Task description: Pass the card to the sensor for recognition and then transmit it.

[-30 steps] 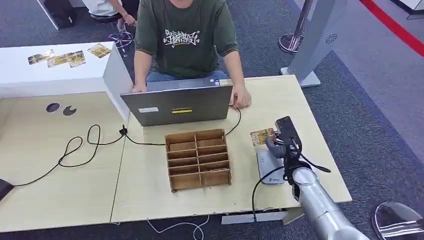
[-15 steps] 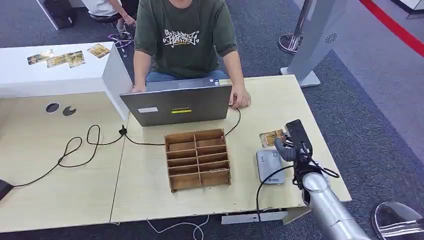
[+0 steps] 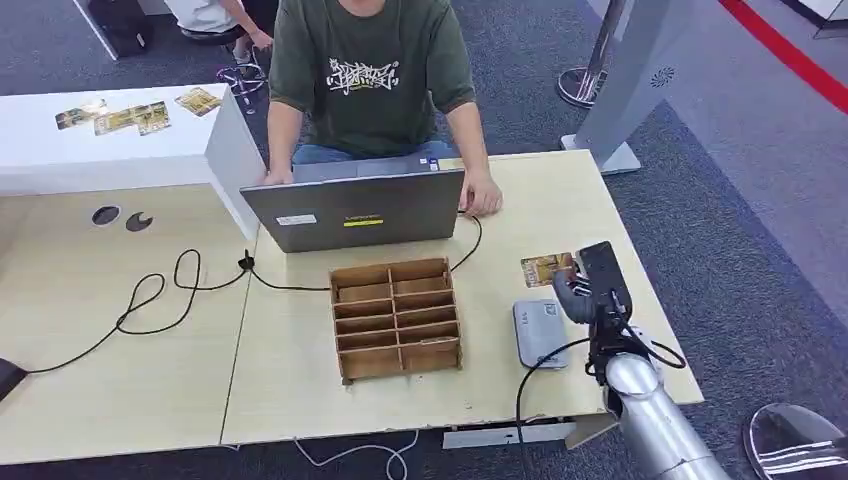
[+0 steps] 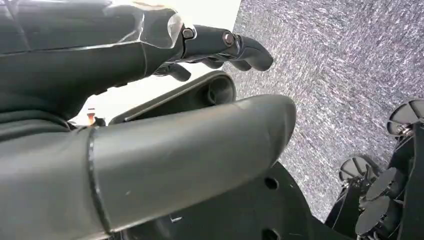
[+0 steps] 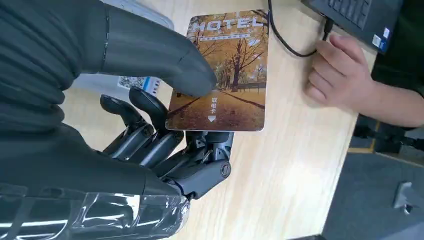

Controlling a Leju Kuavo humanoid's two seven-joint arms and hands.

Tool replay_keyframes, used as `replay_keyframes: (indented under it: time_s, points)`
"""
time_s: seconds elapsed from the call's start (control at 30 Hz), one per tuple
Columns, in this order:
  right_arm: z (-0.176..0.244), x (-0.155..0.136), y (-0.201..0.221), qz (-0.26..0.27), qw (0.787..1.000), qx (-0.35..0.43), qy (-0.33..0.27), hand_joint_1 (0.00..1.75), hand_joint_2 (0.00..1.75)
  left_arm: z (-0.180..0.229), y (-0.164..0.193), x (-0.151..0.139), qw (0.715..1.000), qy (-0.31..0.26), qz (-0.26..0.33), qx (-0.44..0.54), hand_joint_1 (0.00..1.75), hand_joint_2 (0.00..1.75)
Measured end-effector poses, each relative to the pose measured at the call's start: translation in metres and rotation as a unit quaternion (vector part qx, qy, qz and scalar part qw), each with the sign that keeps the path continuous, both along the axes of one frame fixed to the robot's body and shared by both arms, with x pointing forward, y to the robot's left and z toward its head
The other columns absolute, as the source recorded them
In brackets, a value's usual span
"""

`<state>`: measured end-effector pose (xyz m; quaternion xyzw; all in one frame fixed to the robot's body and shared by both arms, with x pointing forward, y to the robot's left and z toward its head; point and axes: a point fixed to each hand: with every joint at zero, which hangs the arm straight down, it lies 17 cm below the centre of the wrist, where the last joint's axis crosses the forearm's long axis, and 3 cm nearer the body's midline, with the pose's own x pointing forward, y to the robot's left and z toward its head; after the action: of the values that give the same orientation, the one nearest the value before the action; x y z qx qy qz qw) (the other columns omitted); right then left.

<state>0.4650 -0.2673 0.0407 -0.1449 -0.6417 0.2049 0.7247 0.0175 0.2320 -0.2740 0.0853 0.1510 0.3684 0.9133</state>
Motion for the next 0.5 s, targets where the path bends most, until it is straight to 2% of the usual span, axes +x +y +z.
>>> replay_keyframes:
  time_s: [0.5]
  points:
    - [-0.040,-0.043,-0.009,0.015,0.997,0.004,0.074,1.75,1.75,0.000,0.000,-0.001,1.000,0.002,0.014,0.001,0.00,0.00]
